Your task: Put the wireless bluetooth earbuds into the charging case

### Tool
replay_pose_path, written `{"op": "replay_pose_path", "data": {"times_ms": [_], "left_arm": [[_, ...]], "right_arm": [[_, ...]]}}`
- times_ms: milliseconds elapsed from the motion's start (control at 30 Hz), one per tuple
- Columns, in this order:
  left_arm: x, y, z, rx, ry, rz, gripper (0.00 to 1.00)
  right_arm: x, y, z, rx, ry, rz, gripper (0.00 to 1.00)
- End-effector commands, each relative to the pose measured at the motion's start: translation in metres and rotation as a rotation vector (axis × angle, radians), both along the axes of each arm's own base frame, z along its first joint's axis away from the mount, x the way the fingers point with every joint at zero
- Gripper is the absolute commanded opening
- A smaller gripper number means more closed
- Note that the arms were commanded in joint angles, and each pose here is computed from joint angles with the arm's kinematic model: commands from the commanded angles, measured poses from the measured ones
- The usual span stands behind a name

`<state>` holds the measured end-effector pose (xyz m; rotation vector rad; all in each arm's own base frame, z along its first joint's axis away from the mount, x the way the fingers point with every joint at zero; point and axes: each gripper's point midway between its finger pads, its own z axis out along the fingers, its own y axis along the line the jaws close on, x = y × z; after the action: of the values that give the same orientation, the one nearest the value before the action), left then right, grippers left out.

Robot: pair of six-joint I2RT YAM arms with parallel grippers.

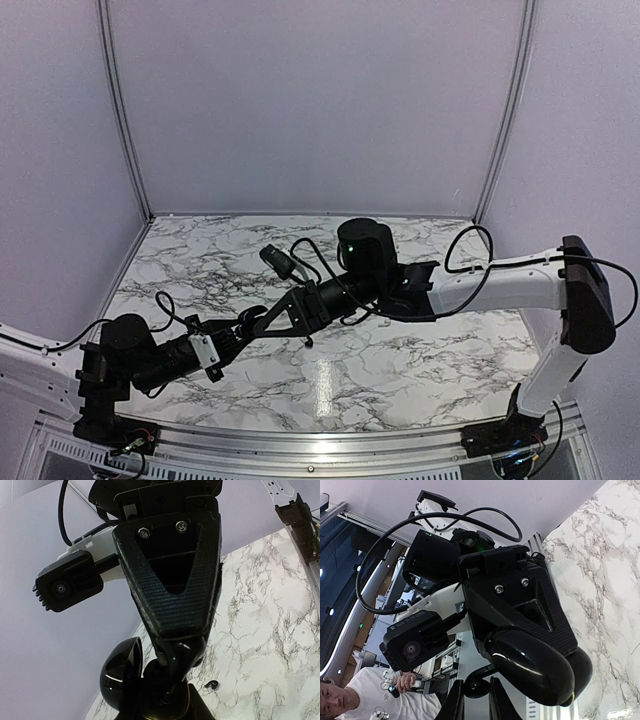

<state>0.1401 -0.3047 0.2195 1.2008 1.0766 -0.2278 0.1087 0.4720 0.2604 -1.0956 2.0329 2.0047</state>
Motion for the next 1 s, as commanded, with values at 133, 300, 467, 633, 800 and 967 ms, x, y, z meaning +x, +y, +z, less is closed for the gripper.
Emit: {"op": "replay_pose_path", "data": {"times_ms": [133, 300, 467, 633, 800, 967], "left_arm": [[-0.001, -0.001, 0.025, -0.071, -0.025, 0.004, 0.0], [-0.002, -0.001, 0.026, -0.074, -0.026, 0.004, 0.0], [-0.002, 0.0, 0.026, -0.079, -0.026, 0.003, 0.0], [-0.003, 0.0, 0.027, -0.08, -0.027, 0.001, 0.0], [-0.004, 0.0, 0.028, -0.081, -0.029, -0.005, 0.0], [-0.006, 0.001, 0.03, -0.095, -0.029, -0.015, 0.0]], "right_arm": [[0.012, 0.006, 0.01, 0.032, -0.011, -0.044, 0.07], [0.013, 0.007, 0.004, 0.019, -0.002, -0.054, 0.08], [0.016, 0.009, 0.0, 0.007, -0.002, -0.061, 0.07], [0.02, 0.01, -0.005, -0.029, -0.014, -0.088, 0.08], [0.025, 0.012, -0.012, -0.068, 0.004, -0.108, 0.09], [0.022, 0.011, -0.007, -0.025, 0.05, -0.084, 0.09]]}}
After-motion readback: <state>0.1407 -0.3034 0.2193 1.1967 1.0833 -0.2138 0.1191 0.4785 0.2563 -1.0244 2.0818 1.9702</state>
